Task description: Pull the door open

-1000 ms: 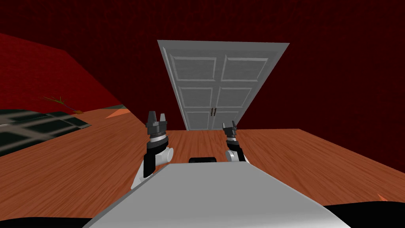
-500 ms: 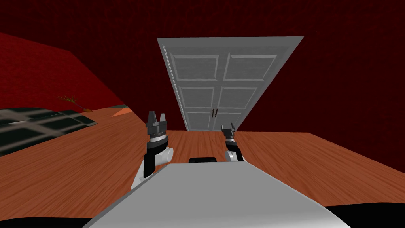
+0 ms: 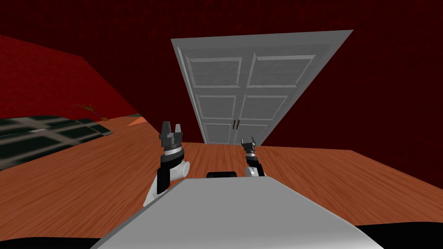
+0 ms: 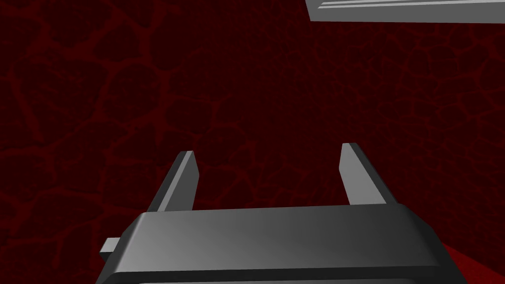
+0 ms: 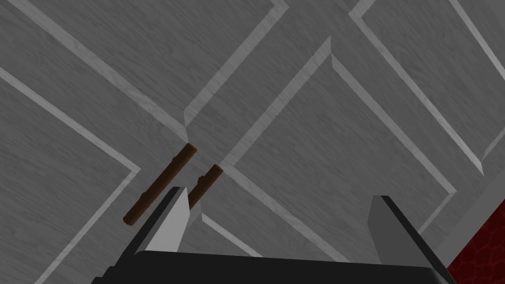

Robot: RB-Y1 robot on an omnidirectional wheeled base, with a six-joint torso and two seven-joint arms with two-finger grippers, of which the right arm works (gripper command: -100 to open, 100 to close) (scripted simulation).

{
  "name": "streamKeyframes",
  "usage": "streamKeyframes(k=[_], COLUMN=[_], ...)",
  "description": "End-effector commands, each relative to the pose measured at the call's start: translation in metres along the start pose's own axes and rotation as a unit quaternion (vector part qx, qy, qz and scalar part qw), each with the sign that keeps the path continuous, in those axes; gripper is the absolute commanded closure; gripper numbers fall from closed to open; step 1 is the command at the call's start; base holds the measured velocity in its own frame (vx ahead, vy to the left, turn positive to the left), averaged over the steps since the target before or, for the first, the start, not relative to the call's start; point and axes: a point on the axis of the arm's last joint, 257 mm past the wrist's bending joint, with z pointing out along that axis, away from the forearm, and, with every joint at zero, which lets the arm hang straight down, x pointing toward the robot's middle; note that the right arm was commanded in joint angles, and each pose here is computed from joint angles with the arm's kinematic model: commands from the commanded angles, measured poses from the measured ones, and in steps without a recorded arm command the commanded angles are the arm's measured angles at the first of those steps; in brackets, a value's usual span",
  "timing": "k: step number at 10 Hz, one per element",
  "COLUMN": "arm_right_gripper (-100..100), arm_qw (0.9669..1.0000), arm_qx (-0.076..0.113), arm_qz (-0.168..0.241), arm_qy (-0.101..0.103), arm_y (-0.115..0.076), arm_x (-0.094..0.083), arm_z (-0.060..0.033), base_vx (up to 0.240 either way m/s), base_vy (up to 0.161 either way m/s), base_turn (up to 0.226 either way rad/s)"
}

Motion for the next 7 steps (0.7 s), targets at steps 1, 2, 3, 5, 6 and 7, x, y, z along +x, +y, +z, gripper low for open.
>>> streamKeyframes(k=[1, 2, 3, 5, 6, 7], arm_right_gripper=[-100, -100, -100, -100, -100, -100], arm_qw=[0.9996, 0.9991, 0.9983, 0.9959, 0.9945, 0.9928], arm_qx=[0.005, 0.008, 0.011, 0.016, 0.019, 0.021], arm_qz=[0.025, 0.039, 0.053, 0.08, 0.093, 0.106], arm_qy=[-0.01, -0.017, -0.024, -0.038, -0.045, -0.053], arm_y=[-0.007, -0.011, -0.015, -0.022, -0.026, -0.029], arm_x=[-0.011, -0.018, -0.024, -0.037, -0.044, -0.051], arm_z=[-0.002, -0.0046, -0.0073, -0.0131, -0.0162, -0.0193], base_vx=[0.099, 0.105, 0.1, 0.092, 0.081, 0.087], base_vy=[-0.051, -0.042, -0.045, -0.05, -0.049, -0.043], base_turn=[0.061, 0.062, 0.072, 0.074, 0.066, 0.074])
